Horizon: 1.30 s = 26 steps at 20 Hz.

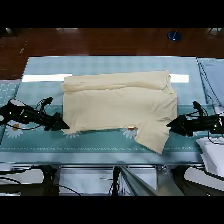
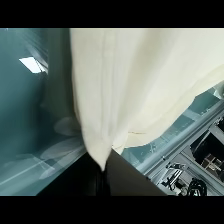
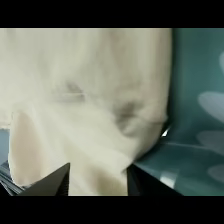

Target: Fold the shirts.

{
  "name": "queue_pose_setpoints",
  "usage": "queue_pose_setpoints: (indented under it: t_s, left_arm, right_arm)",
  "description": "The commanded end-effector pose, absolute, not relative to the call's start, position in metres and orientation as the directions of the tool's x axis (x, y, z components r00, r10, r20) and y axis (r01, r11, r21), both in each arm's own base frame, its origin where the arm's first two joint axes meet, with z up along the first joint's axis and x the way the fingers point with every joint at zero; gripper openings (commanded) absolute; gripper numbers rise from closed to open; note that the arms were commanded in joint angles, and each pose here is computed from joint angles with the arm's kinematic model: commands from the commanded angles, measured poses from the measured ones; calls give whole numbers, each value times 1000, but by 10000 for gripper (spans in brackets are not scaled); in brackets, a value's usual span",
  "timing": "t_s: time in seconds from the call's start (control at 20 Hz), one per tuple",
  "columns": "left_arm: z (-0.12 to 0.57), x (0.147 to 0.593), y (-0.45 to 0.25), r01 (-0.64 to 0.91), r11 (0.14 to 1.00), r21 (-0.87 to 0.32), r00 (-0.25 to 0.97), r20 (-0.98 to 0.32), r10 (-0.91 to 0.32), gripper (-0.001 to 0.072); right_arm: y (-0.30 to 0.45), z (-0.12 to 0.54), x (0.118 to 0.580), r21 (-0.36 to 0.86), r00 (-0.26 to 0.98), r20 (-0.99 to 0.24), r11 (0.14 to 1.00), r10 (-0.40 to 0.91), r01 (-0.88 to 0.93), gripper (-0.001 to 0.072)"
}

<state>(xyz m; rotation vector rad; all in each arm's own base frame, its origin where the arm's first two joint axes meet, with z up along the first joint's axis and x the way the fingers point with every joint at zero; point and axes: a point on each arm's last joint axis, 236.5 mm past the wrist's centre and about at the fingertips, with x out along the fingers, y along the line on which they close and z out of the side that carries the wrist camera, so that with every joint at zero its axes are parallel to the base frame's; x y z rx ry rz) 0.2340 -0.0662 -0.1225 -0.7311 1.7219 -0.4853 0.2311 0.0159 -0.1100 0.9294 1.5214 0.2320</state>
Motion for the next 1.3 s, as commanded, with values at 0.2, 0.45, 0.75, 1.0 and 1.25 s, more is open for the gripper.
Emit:
queue_pose_setpoints:
  t_s: [0.2,0.45,0.75,1.0,1.25]
  left_arm:
    - [-127,241,-62,-206,733,-648,-132,-724,-677,26]
    - [-105,261,-63,-131,721,-681,-79,-717,-692,24]
    - [3,340,-72,87,682,-726,233,-651,-722,25]
    - [39,398,-83,173,717,-675,411,-612,-675,25]
    - [33,443,-72,157,764,-625,502,-616,-607,25]
  right_arm:
    - [32,-127,253,641,199,-761,670,618,374,23]
    - [40,-48,294,682,344,-711,720,614,126,22]
    - [18,93,347,594,632,-605,803,484,-46,21]
    - [25,96,392,552,702,-571,832,426,-56,21]
    - [35,41,443,506,704,-608,862,367,-12,22]
